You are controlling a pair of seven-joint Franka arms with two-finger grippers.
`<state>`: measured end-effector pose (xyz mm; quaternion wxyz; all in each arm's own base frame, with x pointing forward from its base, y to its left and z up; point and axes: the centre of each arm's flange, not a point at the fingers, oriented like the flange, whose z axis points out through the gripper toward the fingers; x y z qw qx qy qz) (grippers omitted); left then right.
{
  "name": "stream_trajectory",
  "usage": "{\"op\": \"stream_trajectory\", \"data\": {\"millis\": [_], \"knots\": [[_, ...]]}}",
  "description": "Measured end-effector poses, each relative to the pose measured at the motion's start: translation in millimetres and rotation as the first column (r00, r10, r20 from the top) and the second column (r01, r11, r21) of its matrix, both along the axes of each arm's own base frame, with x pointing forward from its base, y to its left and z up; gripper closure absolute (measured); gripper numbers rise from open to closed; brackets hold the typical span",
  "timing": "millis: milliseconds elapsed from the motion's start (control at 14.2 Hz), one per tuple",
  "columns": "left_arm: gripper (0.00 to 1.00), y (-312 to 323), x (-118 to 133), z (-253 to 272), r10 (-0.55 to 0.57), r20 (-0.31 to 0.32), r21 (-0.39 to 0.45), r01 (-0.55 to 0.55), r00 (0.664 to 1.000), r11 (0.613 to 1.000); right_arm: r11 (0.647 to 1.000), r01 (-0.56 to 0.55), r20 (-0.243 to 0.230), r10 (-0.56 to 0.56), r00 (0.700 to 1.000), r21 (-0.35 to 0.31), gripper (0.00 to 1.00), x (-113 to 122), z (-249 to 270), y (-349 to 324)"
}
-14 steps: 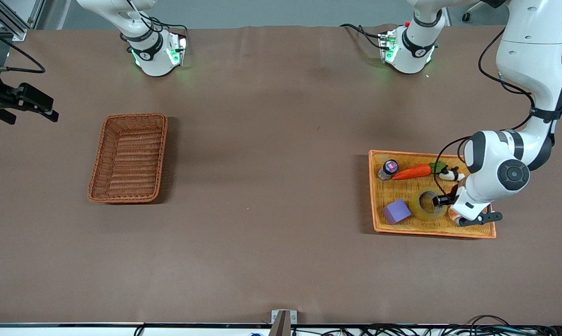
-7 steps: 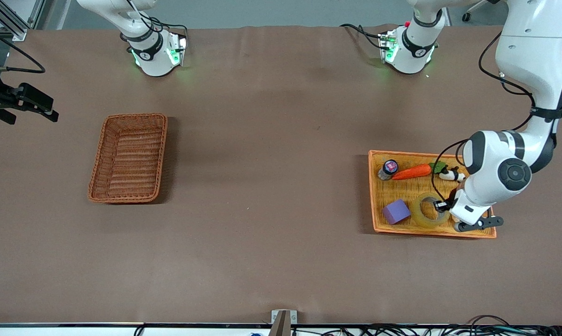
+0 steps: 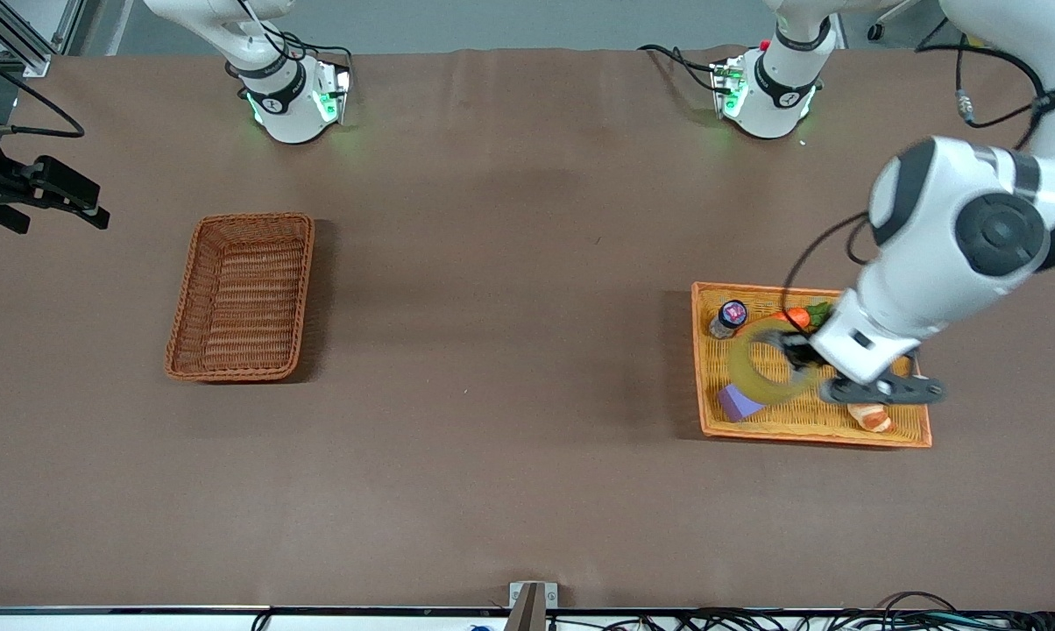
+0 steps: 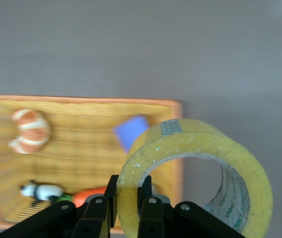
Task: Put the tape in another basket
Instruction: 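Carry the tape roll with the left gripper toward the table middle, then set the tape down mid-table while the right gripper reaches toward it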
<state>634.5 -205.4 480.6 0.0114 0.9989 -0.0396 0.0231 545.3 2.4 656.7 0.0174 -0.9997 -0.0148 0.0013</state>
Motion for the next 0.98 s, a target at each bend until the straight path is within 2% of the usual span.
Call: {"op": "stream_trajectory", "data": {"millis": [281, 492, 633, 985], "knots": [[0.79, -170.3, -59.5, -44.8, -0.101, -0.048, -0.054, 0.099, 0.994, 0.994, 1.0, 0.001, 0.0, -0.001, 1.0, 0.0, 0.0, 0.0, 0.0, -0.4], [0.79, -279.6, -101.4, -94.2, -0.059, -0.084, -0.113, 0.049, 0.995, 0.992, 1.0, 0.001, -0.002, -0.001, 1.0, 0.0, 0.0, -0.2, -0.2, -0.5], [0.79, -328.5, -123.8, -131.7, -0.03, -0.086, -0.13, 0.019, 0.996, 0.991, 1.0, 0.001, -0.007, -0.001, 1.0, 0.0, 0.0, -0.8, -0.7, -0.6], [0.79, -387.7, -170.1, -241.7, 0.038, -0.027, -0.064, -0.04, 0.999, 0.997, 1.0, 0.001, -0.009, -0.001, 1.0, 0.0, 0.0, -0.9, -0.9, -0.5]]}}
